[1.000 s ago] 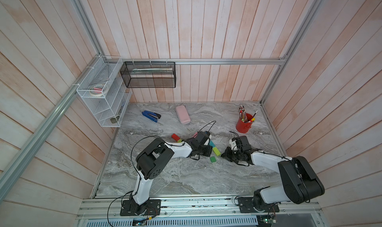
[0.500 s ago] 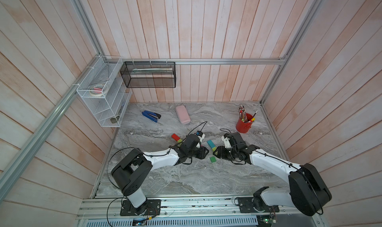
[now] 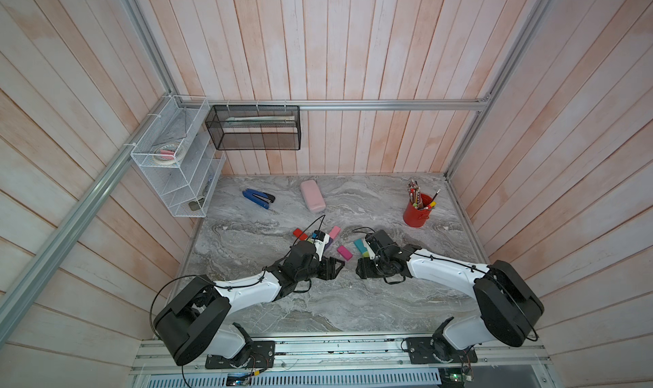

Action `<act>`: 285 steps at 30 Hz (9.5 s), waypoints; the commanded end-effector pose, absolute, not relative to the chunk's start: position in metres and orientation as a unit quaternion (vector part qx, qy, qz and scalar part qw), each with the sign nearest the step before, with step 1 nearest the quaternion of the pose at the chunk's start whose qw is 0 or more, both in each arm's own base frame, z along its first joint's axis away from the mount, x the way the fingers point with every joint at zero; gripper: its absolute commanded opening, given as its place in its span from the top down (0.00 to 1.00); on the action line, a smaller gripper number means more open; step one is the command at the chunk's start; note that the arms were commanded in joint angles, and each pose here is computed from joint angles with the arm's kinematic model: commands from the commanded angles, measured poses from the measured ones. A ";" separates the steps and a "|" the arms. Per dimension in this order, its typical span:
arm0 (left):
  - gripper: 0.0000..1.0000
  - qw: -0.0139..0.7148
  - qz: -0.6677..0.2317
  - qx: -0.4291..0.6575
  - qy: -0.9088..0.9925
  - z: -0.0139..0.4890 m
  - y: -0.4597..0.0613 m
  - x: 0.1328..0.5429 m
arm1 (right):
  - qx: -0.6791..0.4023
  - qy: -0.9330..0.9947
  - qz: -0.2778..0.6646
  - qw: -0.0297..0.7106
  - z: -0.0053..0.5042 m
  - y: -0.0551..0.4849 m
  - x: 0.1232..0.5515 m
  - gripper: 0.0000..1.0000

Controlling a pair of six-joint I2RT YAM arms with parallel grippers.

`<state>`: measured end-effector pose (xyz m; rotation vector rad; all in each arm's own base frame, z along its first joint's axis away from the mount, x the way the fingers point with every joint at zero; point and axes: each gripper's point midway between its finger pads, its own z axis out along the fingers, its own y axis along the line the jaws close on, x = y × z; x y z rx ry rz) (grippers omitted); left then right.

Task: Assemble the letter v with building blocks
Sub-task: Pick up the building block from the center of the board, then place the building block at the center of the board, then assemble the building block at the center of the board.

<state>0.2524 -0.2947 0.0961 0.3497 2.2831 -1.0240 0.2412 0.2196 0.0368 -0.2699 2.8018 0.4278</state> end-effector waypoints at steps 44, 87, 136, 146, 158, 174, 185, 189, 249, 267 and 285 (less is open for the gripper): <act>0.50 0.248 -0.431 0.218 0.840 0.085 -0.366 0.261 | -0.099 0.976 0.068 0.183 0.071 0.153 0.237 0.81; 0.52 0.212 -0.418 0.220 0.856 0.062 -0.375 0.261 | -0.093 0.990 0.034 0.104 0.032 0.148 0.239 0.40; 1.00 0.192 -0.401 0.296 0.845 0.050 -0.393 0.245 | 0.224 0.938 0.235 0.121 0.007 0.135 0.216 0.98; 1.00 0.180 -0.395 0.295 0.851 0.042 -0.394 0.246 | 0.211 0.939 0.242 0.119 0.009 0.140 0.219 0.98; 1.00 0.180 -0.368 0.311 0.858 0.037 -0.401 0.245 | 0.209 0.937 0.257 0.113 0.004 0.144 0.216 0.98; 1.00 0.176 -0.345 0.316 0.866 0.029 -0.404 0.247 | 0.205 0.937 0.260 0.111 0.001 0.148 0.221 0.98; 1.00 0.176 -0.335 0.319 0.869 0.027 -0.409 0.250 | 0.203 0.938 0.259 0.111 0.001 0.148 0.221 0.98; 1.00 0.178 -0.332 0.325 0.868 0.028 -0.412 0.250 | 0.204 0.938 0.255 0.112 0.000 0.146 0.221 0.98; 1.00 0.167 -0.292 0.327 0.883 0.011 -0.426 0.254 | 0.207 0.938 0.246 0.129 0.004 0.135 0.228 0.97; 1.00 0.240 -0.277 0.292 0.883 0.038 -0.392 0.257 | 0.201 0.938 0.250 0.135 0.008 0.137 0.238 0.97; 1.00 0.246 -0.291 0.273 0.883 0.049 -0.386 0.261 | 0.204 0.936 0.252 0.138 0.015 0.134 0.231 0.96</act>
